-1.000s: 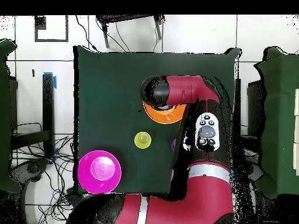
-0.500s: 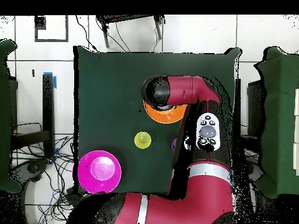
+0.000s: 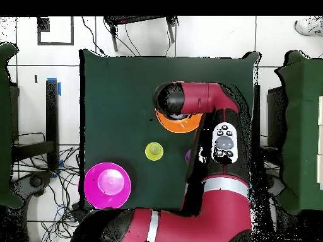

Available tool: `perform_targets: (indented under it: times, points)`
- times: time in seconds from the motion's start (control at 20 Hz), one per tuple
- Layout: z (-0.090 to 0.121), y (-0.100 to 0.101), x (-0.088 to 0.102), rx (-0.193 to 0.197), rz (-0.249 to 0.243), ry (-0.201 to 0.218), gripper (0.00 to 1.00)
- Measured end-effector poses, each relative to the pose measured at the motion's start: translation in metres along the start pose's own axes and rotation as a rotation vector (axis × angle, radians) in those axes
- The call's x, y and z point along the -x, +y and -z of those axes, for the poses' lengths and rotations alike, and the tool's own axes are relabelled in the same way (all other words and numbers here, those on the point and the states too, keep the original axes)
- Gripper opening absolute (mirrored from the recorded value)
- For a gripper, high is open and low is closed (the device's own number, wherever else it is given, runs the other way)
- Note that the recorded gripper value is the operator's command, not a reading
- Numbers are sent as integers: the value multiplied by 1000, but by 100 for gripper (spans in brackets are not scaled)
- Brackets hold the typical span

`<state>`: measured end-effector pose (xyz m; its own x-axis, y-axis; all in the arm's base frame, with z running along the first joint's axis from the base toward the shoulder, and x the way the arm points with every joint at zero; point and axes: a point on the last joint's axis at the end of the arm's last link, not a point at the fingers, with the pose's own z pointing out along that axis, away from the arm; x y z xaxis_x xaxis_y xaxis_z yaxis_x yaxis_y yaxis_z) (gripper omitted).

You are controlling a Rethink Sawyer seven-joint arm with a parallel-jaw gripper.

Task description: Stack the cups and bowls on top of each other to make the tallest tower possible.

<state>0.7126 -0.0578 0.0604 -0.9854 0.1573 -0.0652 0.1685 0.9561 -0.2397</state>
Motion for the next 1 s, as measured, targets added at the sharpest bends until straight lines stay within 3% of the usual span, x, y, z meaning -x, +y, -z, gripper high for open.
perform_targets:
  times: [0.4,1.0]
  points:
    - [2,0,-4,-25,9,1,0]
    - [13,33,-5,-25,28,-6,0]
